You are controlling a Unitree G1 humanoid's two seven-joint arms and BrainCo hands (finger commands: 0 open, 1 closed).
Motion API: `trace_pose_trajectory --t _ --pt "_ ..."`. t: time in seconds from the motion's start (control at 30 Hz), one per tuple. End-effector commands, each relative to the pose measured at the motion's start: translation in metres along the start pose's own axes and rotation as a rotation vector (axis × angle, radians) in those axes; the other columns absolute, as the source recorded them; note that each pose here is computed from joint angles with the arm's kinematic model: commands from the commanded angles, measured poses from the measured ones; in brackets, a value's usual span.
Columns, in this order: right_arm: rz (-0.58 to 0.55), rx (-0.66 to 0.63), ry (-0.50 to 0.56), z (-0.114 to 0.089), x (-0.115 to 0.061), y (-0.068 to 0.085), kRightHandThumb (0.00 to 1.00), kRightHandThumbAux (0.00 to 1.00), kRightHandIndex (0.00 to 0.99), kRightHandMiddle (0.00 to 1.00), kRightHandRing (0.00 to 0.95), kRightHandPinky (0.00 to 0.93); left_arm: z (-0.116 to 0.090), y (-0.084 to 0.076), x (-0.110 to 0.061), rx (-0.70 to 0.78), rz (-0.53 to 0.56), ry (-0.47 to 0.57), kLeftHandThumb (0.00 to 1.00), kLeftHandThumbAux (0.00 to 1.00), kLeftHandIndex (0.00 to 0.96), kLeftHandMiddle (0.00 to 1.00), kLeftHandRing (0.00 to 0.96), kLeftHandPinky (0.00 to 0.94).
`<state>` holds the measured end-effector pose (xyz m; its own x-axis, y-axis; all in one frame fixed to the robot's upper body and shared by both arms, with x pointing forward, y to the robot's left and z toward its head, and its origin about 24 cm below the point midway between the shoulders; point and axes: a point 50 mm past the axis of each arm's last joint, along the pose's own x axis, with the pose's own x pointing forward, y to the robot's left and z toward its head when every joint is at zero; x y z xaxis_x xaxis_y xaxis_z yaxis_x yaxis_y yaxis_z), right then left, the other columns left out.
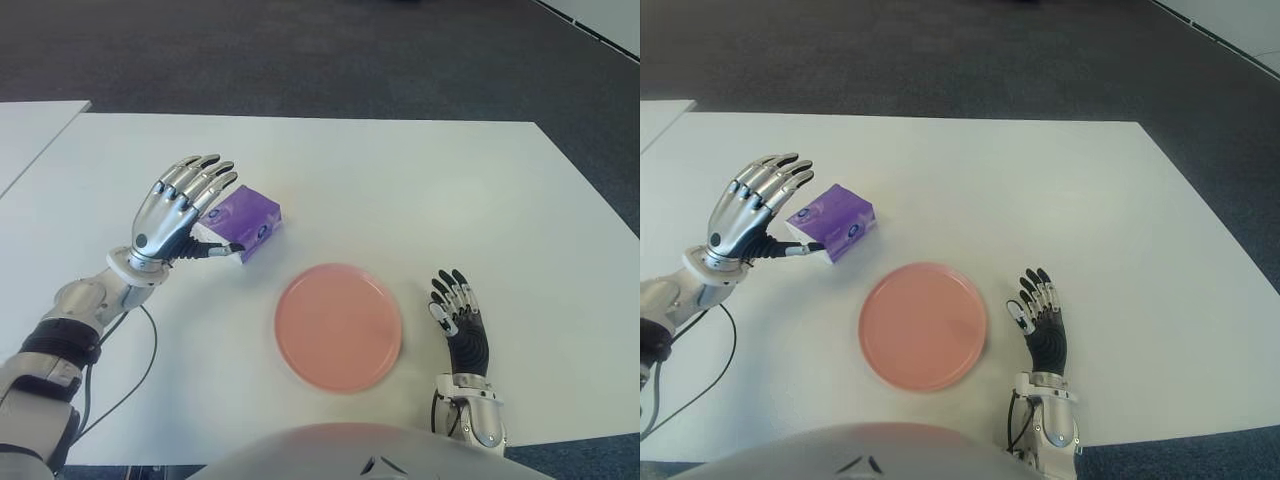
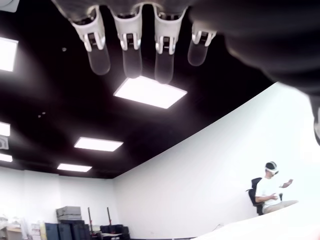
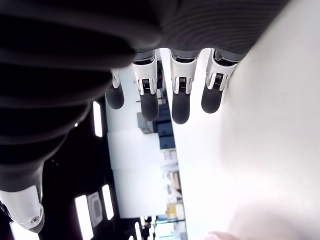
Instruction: Put the tissue paper into the plate.
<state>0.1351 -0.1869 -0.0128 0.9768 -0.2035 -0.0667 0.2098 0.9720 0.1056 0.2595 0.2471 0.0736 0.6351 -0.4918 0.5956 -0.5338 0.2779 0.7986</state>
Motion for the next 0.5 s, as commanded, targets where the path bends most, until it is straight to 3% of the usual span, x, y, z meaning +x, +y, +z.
trace_pose_trajectory --t 0.03,0.5 --pt "-0.078 -0.007 0.300 -0.047 -0.029 -0.012 0.238 0.616 0.086 0.160 0.142 0.157 0.002 -0.012 -0.001 -0.035 -0.055 0.044 0.275 0.350 0.091 0.133 0.121 0.143" --pt "-0.085 0.003 0.279 -0.046 -0.029 -0.010 0.271 0.606 0.095 0.177 0.163 0.178 0.005 -0.028 0.000 -0.064 -0.096 0.102 0.278 0.364 0.098 0.125 0.116 0.147"
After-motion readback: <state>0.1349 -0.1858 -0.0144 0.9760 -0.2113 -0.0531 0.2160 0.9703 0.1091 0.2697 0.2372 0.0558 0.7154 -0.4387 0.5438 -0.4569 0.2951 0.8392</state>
